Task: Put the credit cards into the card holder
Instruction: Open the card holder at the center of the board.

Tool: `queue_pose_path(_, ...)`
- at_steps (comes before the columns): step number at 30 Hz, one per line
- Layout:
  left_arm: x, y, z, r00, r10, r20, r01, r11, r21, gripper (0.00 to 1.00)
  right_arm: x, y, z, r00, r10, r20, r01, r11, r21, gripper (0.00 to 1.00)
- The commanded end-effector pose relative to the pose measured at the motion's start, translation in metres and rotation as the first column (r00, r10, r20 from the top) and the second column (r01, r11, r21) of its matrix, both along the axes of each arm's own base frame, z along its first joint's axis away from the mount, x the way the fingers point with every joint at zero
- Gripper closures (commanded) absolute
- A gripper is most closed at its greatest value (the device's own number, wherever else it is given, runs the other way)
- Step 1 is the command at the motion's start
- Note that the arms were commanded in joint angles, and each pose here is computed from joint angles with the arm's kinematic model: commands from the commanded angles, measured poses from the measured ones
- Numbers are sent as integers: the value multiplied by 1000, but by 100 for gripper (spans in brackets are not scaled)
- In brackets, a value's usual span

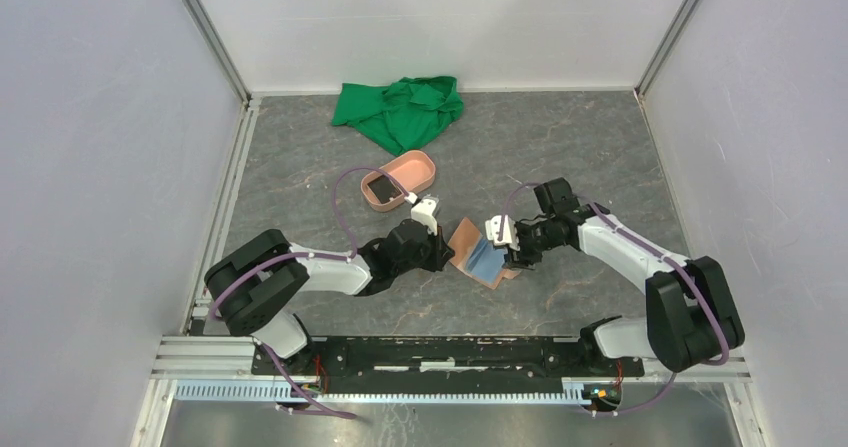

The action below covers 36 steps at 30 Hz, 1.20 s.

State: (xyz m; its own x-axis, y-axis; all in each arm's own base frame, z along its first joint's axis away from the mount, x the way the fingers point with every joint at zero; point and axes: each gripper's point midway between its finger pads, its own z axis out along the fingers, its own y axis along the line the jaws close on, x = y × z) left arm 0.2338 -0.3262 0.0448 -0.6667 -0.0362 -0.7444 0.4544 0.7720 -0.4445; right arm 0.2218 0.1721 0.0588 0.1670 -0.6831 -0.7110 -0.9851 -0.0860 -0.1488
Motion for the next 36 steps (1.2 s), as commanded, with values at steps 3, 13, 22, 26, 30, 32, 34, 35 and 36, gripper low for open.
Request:
queue_pose_path(3, 1, 0, -3, 999, -33, 23, 33, 999, 22, 98, -6, 14, -15, 999, 33, 33, -32, 999, -20, 39)
queue_pose_path(13, -4, -5, -8, 997, -70, 10, 70, 997, 14, 98, 10, 20, -27, 996, -20, 88, 28, 995, -91, 34)
queue_pose_path(22, -6, -6, -16, 996, -88, 3, 88, 995, 38, 98, 16, 35, -6, 992, -46, 121, 47, 999, -9, 34)
queue_pose_path(26, -5, -8, -18, 995, -95, -2, 95, 995, 41, 98, 36, 36, -4, 975, -197, 101, 197, 980, 9, 35)
queue_pose_path(30, -3, -8, -19, 996, -90, -2, 90, 995, 44, 98, 41, 40, 6, 968, -240, 67, 239, 971, 26, 35)
queue_pose_path(32, -2, -8, -19, 997, -82, -3, 82, 995, 50, 98, 27, 44, 16, 988, -148, 39, 146, 988, 46, 34)
queue_pose_path(34, -1, -7, -19, 997, -77, -1, 77, 995, 55, 98, 0, 40, 17, 999, 13, 42, -14, 999, 31, 33)
queue_pose_path(35, 0, -7, -19, 997, -75, 0, 74, 996, 58, 98, -8, 36, 16, 997, 61, 51, -62, 998, 21, 33)
queue_pose_path(36, 0, -7, -19, 997, -76, 0, 75, 995, 60, 98, -18, 30, 10, 992, 108, 60, -108, 994, -4, 32)
